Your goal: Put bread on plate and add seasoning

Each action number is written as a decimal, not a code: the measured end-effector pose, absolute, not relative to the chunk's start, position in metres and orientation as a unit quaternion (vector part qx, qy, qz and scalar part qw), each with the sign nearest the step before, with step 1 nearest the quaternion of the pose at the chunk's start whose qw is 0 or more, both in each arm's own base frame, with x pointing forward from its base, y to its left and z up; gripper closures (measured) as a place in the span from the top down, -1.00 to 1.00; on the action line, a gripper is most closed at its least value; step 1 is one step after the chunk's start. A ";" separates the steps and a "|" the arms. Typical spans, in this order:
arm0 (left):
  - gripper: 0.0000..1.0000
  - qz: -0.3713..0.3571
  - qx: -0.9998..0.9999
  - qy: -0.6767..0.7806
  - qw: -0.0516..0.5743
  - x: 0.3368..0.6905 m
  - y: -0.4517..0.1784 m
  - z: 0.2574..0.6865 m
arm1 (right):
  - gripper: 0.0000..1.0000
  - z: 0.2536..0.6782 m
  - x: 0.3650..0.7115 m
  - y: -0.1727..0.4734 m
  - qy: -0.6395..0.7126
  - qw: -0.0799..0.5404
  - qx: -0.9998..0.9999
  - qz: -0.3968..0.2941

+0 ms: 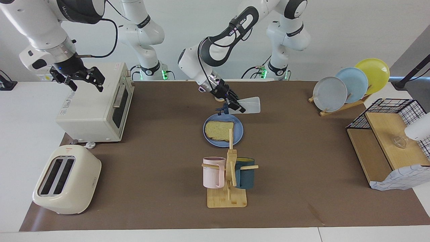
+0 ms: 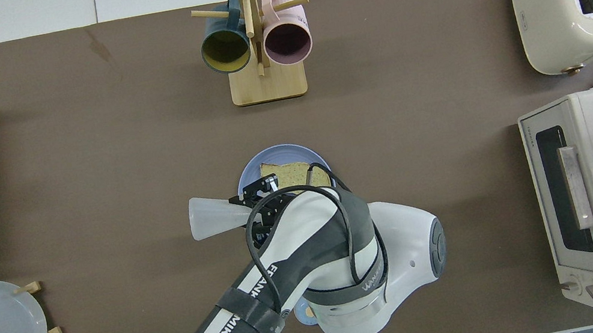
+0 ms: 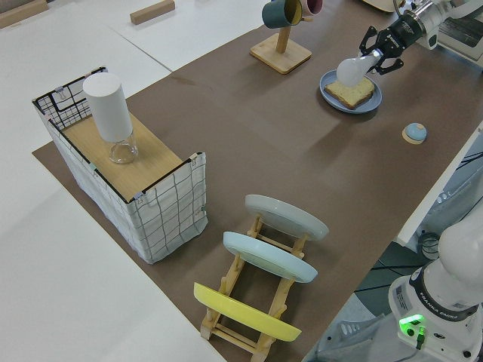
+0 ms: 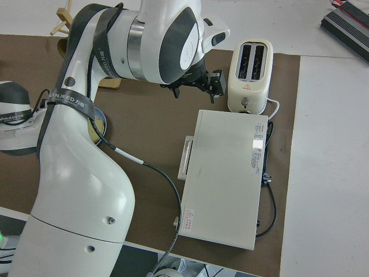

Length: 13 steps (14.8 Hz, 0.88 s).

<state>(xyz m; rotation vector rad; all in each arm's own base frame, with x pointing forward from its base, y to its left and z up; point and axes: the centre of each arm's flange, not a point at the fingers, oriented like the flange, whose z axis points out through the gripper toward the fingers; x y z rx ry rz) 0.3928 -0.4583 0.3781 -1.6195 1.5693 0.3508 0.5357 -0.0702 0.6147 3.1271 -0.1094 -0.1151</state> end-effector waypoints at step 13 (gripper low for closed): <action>-0.30 0.154 -0.609 0.612 0.481 0.414 -0.443 0.331 | 1.00 0.615 0.536 -0.068 -0.033 0.005 0.999 -0.036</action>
